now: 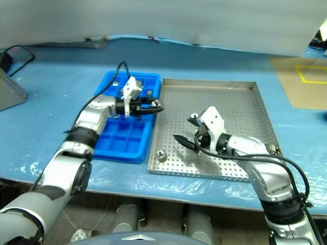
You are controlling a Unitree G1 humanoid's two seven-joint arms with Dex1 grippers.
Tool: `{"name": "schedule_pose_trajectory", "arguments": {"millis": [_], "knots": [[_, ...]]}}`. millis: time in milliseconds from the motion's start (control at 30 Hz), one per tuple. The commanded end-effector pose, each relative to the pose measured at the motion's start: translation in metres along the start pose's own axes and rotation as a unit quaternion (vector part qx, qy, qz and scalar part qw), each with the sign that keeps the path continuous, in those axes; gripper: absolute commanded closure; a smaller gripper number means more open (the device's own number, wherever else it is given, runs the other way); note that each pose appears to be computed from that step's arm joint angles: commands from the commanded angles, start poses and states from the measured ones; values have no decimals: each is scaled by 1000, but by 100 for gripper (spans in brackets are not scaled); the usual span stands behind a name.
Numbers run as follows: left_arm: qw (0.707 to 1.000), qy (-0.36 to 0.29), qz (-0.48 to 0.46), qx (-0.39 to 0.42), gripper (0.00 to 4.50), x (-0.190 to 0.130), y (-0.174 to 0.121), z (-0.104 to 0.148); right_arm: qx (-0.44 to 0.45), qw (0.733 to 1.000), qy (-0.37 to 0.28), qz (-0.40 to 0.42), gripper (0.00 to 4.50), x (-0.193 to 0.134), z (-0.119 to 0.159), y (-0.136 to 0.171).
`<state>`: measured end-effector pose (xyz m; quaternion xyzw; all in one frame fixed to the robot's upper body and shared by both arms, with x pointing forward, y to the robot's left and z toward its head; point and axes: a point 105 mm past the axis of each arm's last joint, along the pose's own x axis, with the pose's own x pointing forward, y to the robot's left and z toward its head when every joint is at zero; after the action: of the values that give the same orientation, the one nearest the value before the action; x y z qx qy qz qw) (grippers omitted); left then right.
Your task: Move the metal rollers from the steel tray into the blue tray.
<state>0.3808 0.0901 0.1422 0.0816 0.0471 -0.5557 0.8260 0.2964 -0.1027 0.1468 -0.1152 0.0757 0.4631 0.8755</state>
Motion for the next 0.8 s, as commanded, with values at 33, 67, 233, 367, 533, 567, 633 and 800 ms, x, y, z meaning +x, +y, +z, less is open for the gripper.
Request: {"name": "schedule_pose_trajectory", "arguments": {"millis": [33, 67, 233, 367, 533, 567, 633, 800], "knots": [[999, -29, 43, 15, 278, -21, -4, 20, -30, 998, -26, 49, 29, 14, 15, 5], [998, -28, 60, 12, 278, -28, -5, 18, -34, 997, -28, 62, 29, 19, 17, 6], [991, -26, 132, -11, 278, -54, -10, 8, -46, 994, -40, 96, 29, 38, 26, 7], [986, -21, 161, -30, 278, -69, -18, 0, -53, 991, -40, 117, 29, 45, 27, 10], [984, 12, 173, -47, 278, -83, -27, -20, -54, 990, -40, 126, 29, 49, 28, 12], [983, 20, 177, -50, 278, -85, -27, -24, -54, 990, -39, 127, 29, 49, 27, 13], [981, 39, 185, -51, 278, -89, -26, -32, -54, 990, -39, 127, 29, 49, 26, 13], [983, 45, 168, -58, 278, -82, -33, -34, -49, 991, -39, 116, 29, 49, 23, 11]]}}
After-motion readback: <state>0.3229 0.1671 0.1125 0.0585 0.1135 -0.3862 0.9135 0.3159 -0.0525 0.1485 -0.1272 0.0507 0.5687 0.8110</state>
